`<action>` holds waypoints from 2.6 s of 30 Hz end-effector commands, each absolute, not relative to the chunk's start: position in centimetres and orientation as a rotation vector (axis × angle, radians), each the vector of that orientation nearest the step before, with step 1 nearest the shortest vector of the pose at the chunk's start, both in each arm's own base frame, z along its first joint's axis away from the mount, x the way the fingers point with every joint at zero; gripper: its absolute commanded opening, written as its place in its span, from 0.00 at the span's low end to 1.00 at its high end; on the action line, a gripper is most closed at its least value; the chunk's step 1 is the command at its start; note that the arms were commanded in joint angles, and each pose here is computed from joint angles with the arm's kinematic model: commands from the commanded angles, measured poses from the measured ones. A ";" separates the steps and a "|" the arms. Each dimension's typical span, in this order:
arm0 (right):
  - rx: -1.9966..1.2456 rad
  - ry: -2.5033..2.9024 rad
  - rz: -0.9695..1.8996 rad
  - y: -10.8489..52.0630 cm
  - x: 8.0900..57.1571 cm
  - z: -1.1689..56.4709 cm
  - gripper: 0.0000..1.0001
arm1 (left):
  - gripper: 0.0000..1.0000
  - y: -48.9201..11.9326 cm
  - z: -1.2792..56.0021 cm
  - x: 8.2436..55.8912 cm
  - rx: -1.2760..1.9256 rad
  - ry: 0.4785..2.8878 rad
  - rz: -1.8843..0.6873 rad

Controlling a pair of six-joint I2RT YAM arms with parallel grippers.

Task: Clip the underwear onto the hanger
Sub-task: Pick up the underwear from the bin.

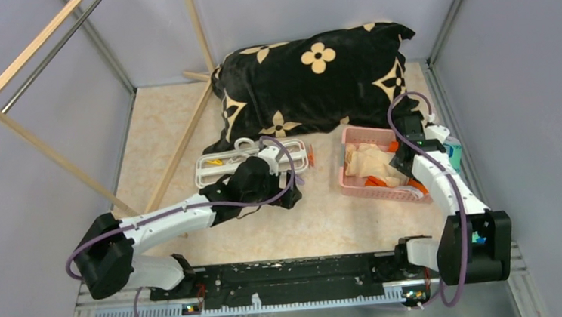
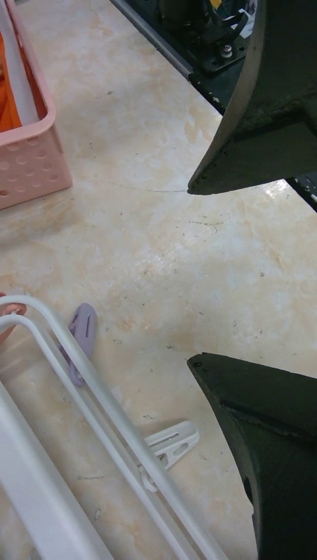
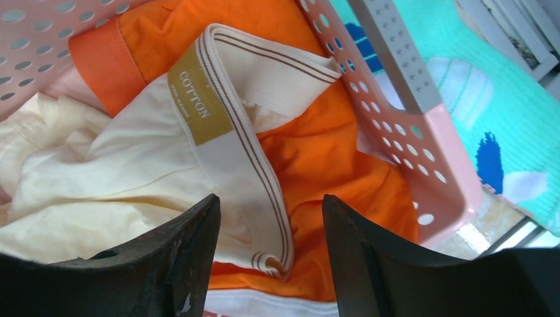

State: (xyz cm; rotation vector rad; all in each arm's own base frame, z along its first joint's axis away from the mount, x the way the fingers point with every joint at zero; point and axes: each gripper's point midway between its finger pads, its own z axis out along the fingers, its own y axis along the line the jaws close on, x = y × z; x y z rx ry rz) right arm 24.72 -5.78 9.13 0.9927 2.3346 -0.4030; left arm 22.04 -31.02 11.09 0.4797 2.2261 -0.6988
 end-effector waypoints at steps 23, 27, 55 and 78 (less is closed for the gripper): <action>0.823 2.128 -0.208 -5.4 27.3 18.8 0.00 | 0.94 -29.3 11.8 21.8 0.441 2.205 -0.661; 0.776 2.108 -0.159 -4.8 27.2 21.7 0.01 | 0.95 -29.2 13.2 22.2 0.432 2.164 -0.663; 0.875 2.427 -0.139 -2.7 25.3 7.8 0.38 | 0.96 -28.7 13.2 22.2 0.437 2.167 -0.638; 0.342 2.026 0.264 2.1 28.6 30.1 0.00 | 1.00 -24.4 24.9 24.9 0.363 1.930 -0.667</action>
